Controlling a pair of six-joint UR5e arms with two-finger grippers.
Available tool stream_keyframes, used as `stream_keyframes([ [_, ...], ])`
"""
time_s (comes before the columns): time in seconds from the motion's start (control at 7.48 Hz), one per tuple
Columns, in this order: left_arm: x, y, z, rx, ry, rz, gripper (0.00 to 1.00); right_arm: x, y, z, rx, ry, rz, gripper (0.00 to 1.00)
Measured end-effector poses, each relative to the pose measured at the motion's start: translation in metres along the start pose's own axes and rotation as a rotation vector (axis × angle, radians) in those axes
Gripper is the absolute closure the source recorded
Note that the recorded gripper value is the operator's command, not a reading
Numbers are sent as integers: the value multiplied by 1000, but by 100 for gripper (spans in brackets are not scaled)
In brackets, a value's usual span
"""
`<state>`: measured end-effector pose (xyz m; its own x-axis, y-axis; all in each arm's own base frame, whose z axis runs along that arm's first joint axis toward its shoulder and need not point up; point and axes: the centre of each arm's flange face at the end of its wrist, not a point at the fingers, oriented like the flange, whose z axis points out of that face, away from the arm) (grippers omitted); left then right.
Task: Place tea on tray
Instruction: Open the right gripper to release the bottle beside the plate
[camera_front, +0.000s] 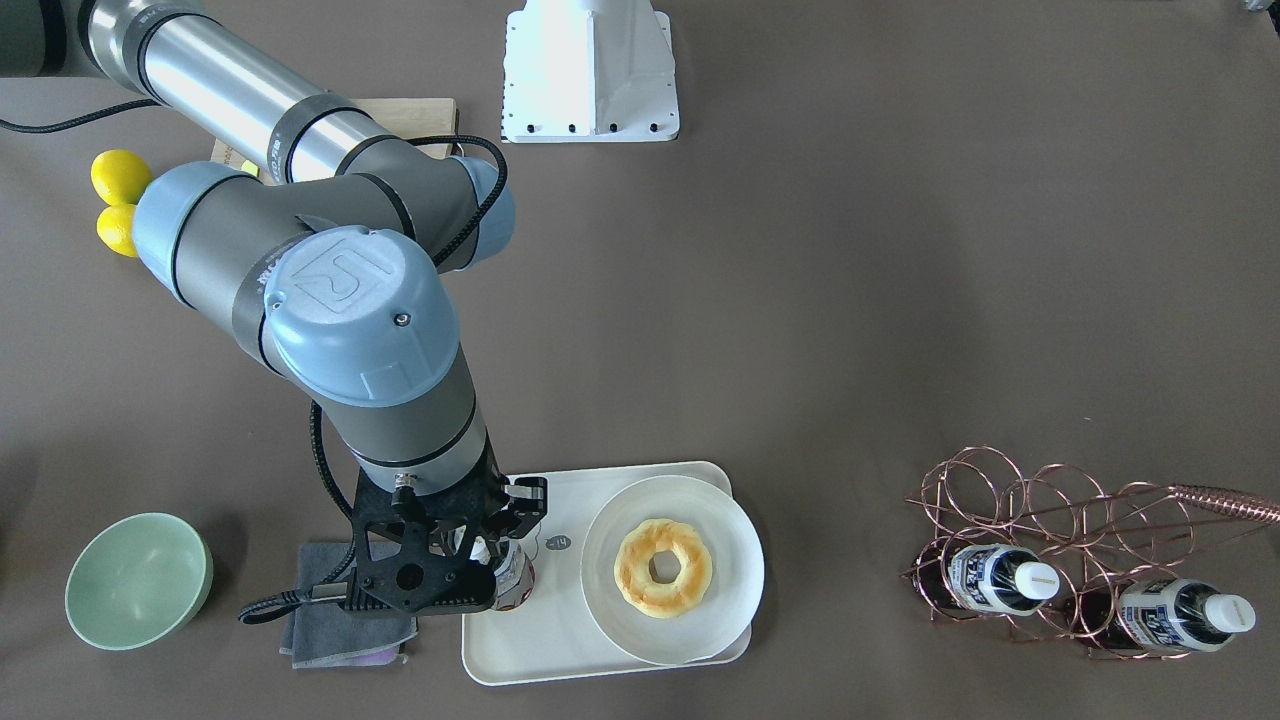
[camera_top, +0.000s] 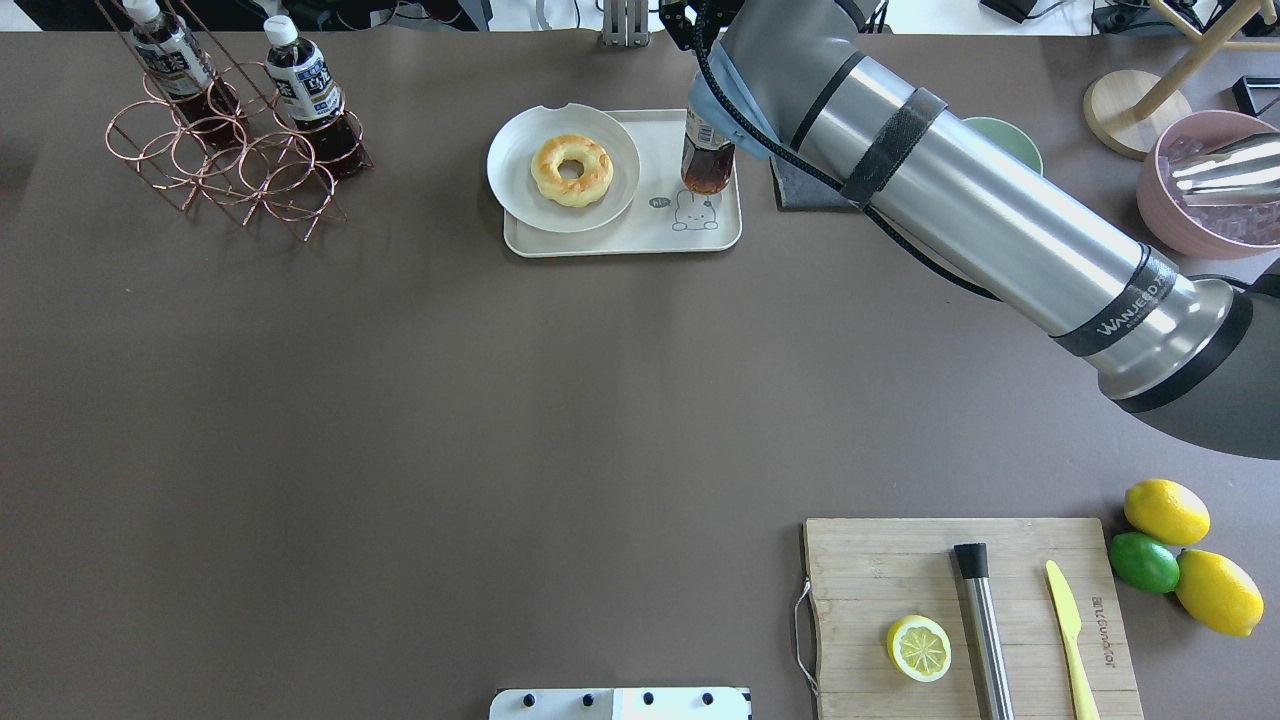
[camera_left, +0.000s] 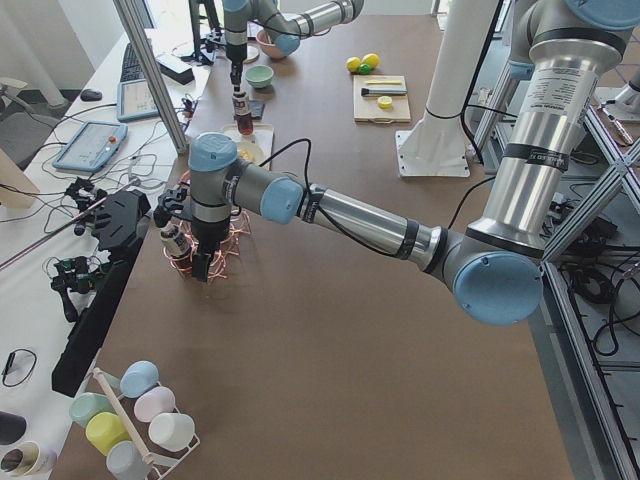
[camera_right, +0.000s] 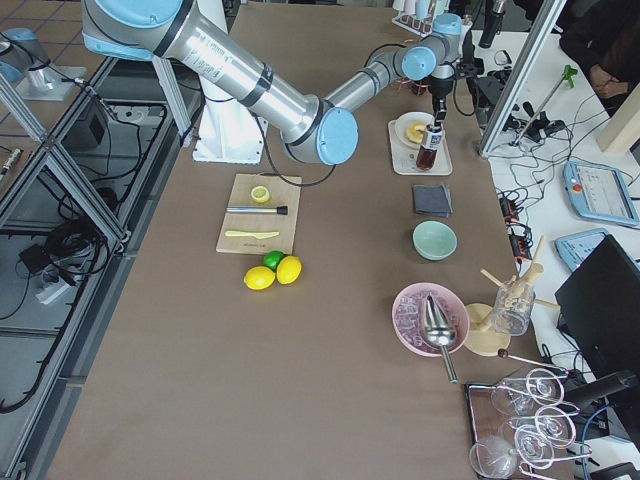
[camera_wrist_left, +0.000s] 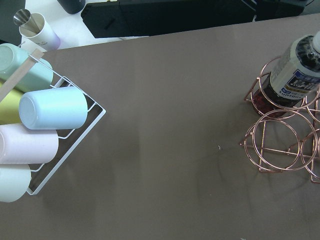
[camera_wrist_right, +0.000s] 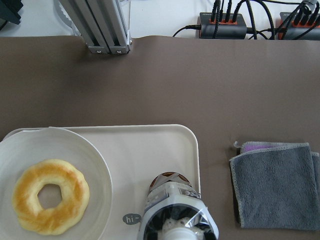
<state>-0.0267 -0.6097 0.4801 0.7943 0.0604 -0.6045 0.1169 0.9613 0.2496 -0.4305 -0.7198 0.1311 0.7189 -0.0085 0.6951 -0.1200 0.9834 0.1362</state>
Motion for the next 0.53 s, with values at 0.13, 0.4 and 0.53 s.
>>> stream_keyframes([
  [0.13,0,-1,0,1,1,0,2,-1,-1,0,2,-2,0,3],
  [0.4,1,-3,-1,4,2,1,2,-3,0,0,3,-5,1,0],
  [0.53,1,-3,-1,4,2,1,2,-3,0,-1,4,-7,1,0],
])
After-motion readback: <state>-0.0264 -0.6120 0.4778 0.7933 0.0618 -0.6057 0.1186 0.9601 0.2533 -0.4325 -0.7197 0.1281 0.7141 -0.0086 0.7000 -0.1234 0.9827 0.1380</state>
